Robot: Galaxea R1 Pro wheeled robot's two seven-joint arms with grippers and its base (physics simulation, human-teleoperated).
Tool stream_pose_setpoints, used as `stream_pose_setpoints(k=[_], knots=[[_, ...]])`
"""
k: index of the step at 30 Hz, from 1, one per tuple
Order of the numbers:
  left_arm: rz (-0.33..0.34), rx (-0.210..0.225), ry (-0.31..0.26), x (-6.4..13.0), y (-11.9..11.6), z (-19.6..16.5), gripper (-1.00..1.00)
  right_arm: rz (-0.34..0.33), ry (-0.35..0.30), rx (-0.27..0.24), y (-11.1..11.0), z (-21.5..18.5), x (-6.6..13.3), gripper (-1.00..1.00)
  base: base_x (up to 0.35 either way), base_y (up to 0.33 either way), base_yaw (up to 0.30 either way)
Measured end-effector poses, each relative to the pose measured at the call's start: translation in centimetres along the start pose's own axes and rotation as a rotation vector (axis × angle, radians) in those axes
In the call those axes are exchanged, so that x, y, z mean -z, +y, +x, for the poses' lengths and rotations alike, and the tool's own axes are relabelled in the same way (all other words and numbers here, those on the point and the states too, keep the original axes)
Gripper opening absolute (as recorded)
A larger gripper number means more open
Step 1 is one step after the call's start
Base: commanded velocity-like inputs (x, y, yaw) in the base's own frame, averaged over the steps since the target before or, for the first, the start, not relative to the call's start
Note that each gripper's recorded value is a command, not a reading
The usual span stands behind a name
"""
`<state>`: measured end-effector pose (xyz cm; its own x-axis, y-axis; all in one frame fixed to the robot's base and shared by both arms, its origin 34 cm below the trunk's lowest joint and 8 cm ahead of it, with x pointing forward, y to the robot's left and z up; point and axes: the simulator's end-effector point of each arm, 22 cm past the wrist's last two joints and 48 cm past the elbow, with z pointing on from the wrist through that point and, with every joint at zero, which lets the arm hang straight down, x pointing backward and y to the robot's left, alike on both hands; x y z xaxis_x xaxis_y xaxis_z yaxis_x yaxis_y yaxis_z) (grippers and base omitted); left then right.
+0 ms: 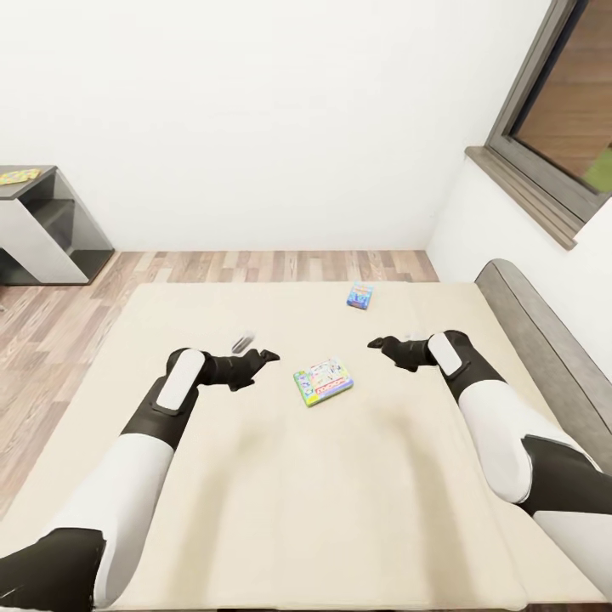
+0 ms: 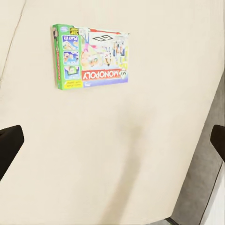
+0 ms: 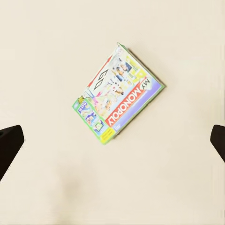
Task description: Put all the toys in the child's room - the three board games (two on the bed and one on the table), the two jigsaw puzzles on the table, and the tennis ball on the table - inside the toy box on the table in the child's room.
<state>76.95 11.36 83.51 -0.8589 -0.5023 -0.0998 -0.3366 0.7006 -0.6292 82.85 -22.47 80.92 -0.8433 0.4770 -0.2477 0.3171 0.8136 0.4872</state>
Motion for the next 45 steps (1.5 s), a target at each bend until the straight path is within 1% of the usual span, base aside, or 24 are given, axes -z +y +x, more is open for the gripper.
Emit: stream_pose_setpoints(k=[1,2,5,6,8,12,15,17,19,20,24,26,31,35,38,39,40,41,43,44,45], knots=[[-0.001,-0.001,0.000,0.0,0.0,0.0,1.00,0.001,0.000,0.001,0.0,0.0,0.0,1.00,0.000,0.000,0.000],[-0.006,-0.007,-0.011,0.3,-0.3,-0.8,1.00,-0.001,-0.001,0.002,0.3,-0.2,0.0,1.00,0.000,0.000,0.000],[-0.046,-0.023,-0.042,1.3,-0.2,-3.2,1.00,-0.009,-0.004,0.008,1.2,-0.5,0.1,1.00,0.000,0.000,0.000],[-0.047,-0.023,-0.042,1.3,-0.2,-3.2,1.00,-0.009,-0.004,0.009,1.2,-0.5,0.1,1.00,0.000,0.000,0.000],[-0.073,-0.031,-0.061,1.9,-0.2,-4.5,1.00,-0.015,-0.003,0.015,1.8,-0.5,0.0,1.00,0.000,0.000,0.000],[-0.088,-0.032,-0.076,2.4,-0.4,-5.6,1.00,-0.016,0.000,0.026,2.3,-0.3,-0.1,1.00,0.000,0.000,0.000],[-0.101,-0.013,-0.087,2.9,-0.2,-6.6,1.00,-0.012,0.004,0.044,2.5,-0.1,-0.3,1.00,0.000,0.000,0.000],[-0.125,0.006,-0.089,3.1,0.6,-6.8,1.00,-0.009,0.006,0.053,2.6,-0.1,-0.4,1.00,0.000,0.000,0.000],[-0.162,0.026,-0.086,3.1,1.9,-6.7,1.00,-0.007,0.009,0.059,2.7,0.0,-0.6,1.00,0.000,0.000,0.000],[-0.163,0.028,-0.085,3.0,1.9,-6.7,1.00,-0.006,0.010,0.059,2.6,0.1,-0.6,1.00,0.000,0.000,0.000],[-0.234,0.039,-0.068,2.7,4.0,-5.8,1.00,0.000,0.011,0.064,2.4,0.0,-0.8,1.00,0.000,0.000,0.000],[-0.245,0.042,-0.061,2.5,4.4,-5.5,1.00,0.002,0.012,0.064,2.2,0.0,-1.0,1.00,0.000,0.000,0.000],[-0.289,0.065,-0.024,1.7,6.9,-3.3,1.00,0.002,0.004,0.067,2.3,-0.7,-1.0,1.00,0.000,0.000,0.000],[-0.302,0.075,-0.011,1.4,7.7,-2.6,1.00,0.002,0.003,0.068,2.4,-0.9,-1.2,1.00,0.000,0.000,0.000],[-0.313,0.091,0.001,1.1,8.4,-2.1,1.00,0.001,0.003,0.068,2.3,-1.1,-1.3,1.00,0.000,0.000,0.000],[-0.316,0.102,0.006,1.1,8.6,-2.0,1.00,0.001,0.003,0.067,2.3,-1.1,-1.4,1.00,0.000,0.000,0.000],[-0.317,0.115,0.012,1.1,8.6,-1.9,1.00,0.001,0.003,0.067,2.3,-1.1,-1.4,1.00,0.000,0.000,0.000],[-0.317,0.116,0.013,1.0,8.7,-1.9,1.00,0.002,0.005,0.067,2.2,-1.1,-1.5,1.00,0.000,0.000,0.000],[-0.314,0.137,0.020,1.1,8.1,-2.2,1.00,0.001,0.006,0.066,2.2,-1.0,-1.7,1.00,0.000,0.000,0.000],[-0.315,0.144,0.022,1.2,7.7,-2.5,1.00,0.000,0.007,0.066,2.3,-1.0,-1.8,1.00,0.000,0.000,0.000],[-0.316,0.144,0.024,1.1,7.7,-2.4,1.00,0.001,0.009,0.066,2.2,-0.9,-1.9,1.00,0.000,0.000,0.000]])
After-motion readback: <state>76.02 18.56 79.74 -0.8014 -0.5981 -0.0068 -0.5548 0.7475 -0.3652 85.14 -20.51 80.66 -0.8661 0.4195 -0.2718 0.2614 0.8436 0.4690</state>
